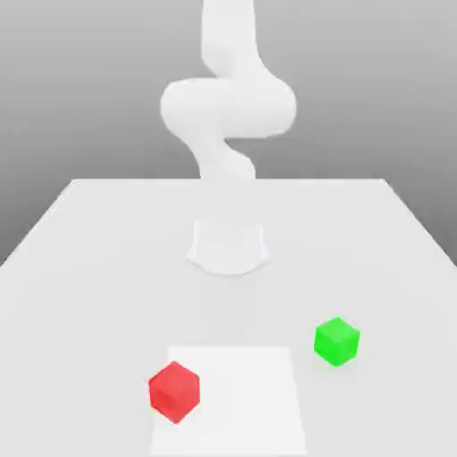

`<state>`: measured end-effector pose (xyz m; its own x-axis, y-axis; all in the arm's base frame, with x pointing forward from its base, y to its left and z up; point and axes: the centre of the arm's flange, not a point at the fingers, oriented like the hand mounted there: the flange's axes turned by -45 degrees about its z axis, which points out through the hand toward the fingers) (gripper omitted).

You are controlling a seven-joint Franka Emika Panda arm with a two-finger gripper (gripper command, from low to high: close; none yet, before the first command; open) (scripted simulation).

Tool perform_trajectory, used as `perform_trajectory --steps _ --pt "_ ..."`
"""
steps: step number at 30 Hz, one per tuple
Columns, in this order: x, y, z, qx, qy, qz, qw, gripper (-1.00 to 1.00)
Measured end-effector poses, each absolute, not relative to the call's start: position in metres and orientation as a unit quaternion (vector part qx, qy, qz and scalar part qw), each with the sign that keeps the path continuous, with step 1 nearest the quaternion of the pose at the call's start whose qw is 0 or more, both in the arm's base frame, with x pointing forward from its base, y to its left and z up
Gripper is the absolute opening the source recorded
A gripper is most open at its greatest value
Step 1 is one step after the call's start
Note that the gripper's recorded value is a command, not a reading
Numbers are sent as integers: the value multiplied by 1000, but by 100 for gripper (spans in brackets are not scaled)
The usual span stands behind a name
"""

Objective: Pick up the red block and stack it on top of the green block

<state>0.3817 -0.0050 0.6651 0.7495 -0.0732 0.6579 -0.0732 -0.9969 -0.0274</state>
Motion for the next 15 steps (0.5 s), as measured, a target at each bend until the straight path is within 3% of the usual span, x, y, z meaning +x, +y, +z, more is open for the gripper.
perform_trajectory --steps 7,15 --pt "449 -30 521 961 -133 242 6 0" --pt "461 -61 351 964 -239 115 6 0"
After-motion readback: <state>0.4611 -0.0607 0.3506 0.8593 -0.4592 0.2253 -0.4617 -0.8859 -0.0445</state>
